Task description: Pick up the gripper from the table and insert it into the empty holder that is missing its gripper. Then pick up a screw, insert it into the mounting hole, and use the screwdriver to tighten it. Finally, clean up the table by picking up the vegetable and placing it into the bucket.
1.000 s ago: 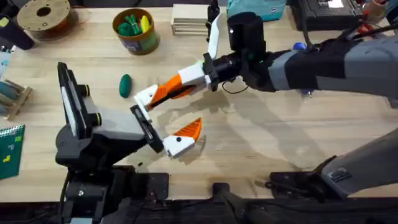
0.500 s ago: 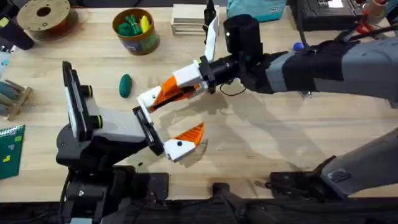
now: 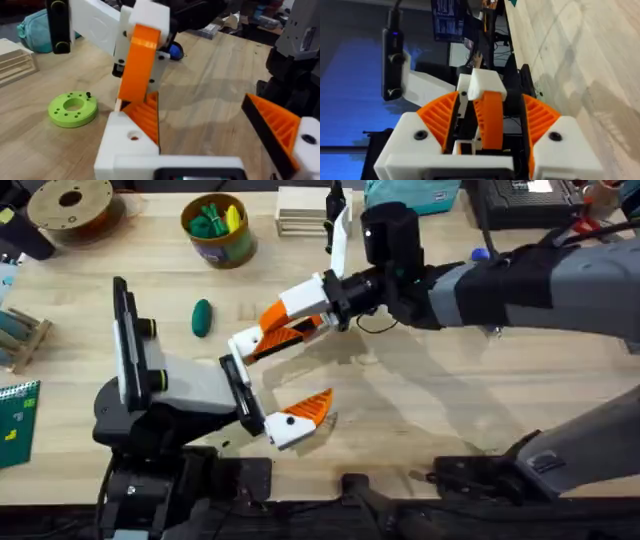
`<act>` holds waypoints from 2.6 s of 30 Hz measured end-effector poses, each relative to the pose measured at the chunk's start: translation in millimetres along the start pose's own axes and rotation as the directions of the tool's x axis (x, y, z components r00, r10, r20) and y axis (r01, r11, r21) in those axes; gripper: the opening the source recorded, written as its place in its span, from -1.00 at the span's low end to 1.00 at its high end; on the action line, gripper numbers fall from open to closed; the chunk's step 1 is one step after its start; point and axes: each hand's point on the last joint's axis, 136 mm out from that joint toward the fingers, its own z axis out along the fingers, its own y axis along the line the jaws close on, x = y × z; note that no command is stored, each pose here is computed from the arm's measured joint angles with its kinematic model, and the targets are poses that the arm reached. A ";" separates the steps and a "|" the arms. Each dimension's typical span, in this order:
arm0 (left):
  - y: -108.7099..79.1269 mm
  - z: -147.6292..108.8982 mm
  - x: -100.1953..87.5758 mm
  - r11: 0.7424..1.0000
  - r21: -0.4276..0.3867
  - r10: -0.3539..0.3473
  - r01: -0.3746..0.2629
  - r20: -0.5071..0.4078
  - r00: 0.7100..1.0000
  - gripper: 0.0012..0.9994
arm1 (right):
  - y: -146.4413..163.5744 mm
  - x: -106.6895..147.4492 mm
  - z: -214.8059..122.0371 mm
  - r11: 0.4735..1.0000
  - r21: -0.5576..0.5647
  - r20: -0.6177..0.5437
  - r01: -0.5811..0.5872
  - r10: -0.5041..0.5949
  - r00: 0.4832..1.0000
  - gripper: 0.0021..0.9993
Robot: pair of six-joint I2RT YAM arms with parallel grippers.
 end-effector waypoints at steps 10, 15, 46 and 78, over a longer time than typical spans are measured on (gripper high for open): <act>-2.6 0.0 0.5 1.000 0.015 -0.002 0.002 -0.002 1.000 0.97 | -0.4 -9.0 -25.9 1.000 -0.021 0.026 0.007 -0.006 1.000 0.69; -2.8 0.0 0.5 1.000 0.016 -0.002 0.002 -0.002 1.000 0.97 | -4.7 -15.6 -45.2 0.999 -0.018 0.060 0.040 -0.039 0.997 0.71; -2.8 0.0 0.5 1.000 0.016 -0.002 0.002 -0.002 1.000 0.97 | -38.4 -45.9 -173.2 0.532 0.811 -0.033 0.242 -0.371 0.928 0.78; -2.8 0.0 0.5 1.000 0.016 -0.002 0.002 -0.002 1.000 0.97 | -117.0 -68.9 -130.7 0.291 0.879 -0.250 0.377 -0.393 0.885 0.61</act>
